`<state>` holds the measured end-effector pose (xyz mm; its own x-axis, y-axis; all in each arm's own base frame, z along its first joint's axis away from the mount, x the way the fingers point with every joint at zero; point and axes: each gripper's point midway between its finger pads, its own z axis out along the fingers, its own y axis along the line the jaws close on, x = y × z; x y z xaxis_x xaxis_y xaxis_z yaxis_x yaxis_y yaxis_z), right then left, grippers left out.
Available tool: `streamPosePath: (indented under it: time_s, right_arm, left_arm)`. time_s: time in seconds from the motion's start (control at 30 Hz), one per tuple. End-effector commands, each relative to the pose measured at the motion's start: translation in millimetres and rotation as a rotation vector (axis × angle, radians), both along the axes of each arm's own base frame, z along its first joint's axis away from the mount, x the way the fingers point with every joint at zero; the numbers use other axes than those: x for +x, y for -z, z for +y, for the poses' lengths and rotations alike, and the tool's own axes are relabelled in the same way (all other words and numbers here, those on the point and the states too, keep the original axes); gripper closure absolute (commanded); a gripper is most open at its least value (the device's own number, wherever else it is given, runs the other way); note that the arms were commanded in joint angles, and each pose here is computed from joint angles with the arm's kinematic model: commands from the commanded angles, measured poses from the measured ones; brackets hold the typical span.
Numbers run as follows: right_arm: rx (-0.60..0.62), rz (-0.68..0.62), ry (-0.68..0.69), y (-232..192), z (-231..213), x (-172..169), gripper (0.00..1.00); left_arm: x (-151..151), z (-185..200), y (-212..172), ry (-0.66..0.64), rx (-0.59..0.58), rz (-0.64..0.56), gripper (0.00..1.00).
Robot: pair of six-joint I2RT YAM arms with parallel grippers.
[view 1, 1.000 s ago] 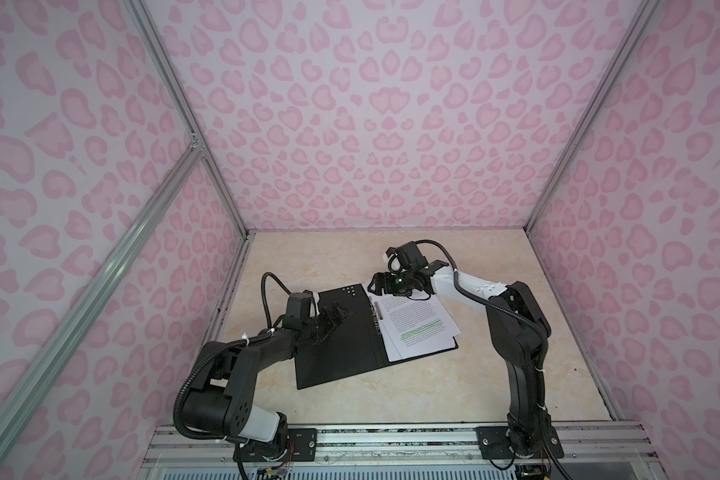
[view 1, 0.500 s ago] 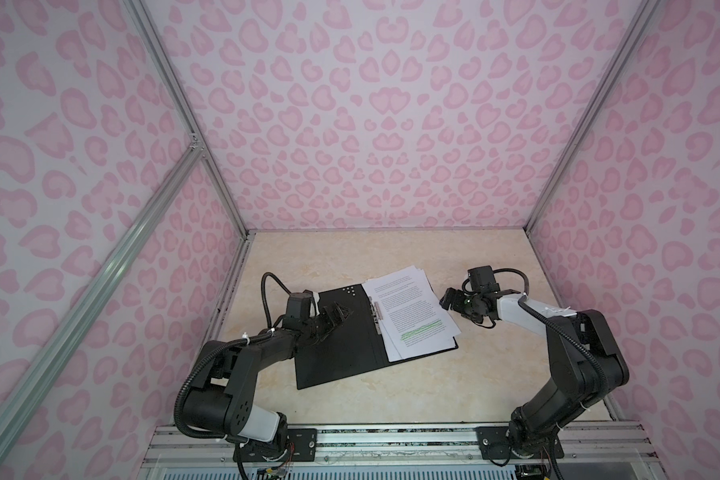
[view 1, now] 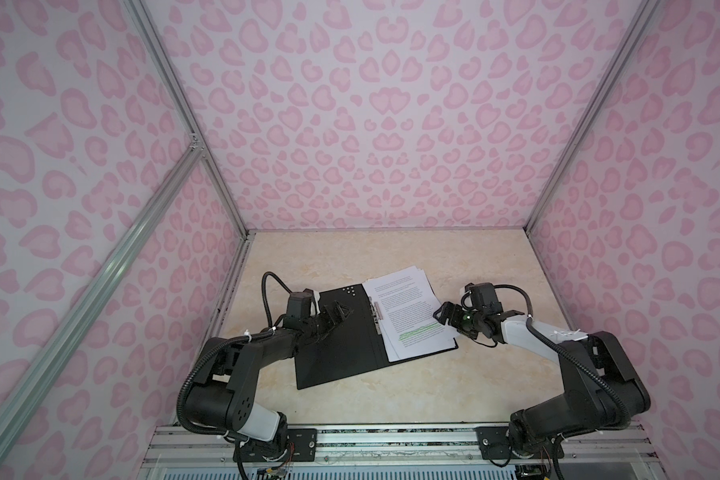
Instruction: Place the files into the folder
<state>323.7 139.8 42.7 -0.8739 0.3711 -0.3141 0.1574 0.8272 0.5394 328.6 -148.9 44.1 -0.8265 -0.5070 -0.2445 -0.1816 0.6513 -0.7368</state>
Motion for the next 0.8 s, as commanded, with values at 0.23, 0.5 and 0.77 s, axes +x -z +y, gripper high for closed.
streamPosePath:
  time_s: [0.23,0.5,0.77]
  right_arm:
    - [-0.005,0.006,-0.018,-5.3,9.0,-12.1,0.1]
    - [-0.031,0.013,-0.033,-4.8,10.0,-18.5,0.1]
    - [-0.129,-0.016,-0.073,-15.2,8.6,-5.9,0.1]
  left_arm:
    - [-23.3,14.3,34.5,-0.04,0.076,0.161,0.04]
    - [-22.4,14.4,35.6,-0.042,0.075,0.165,0.04]
    - [-22.6,10.0,35.2,-0.027,0.054,0.166,0.04]
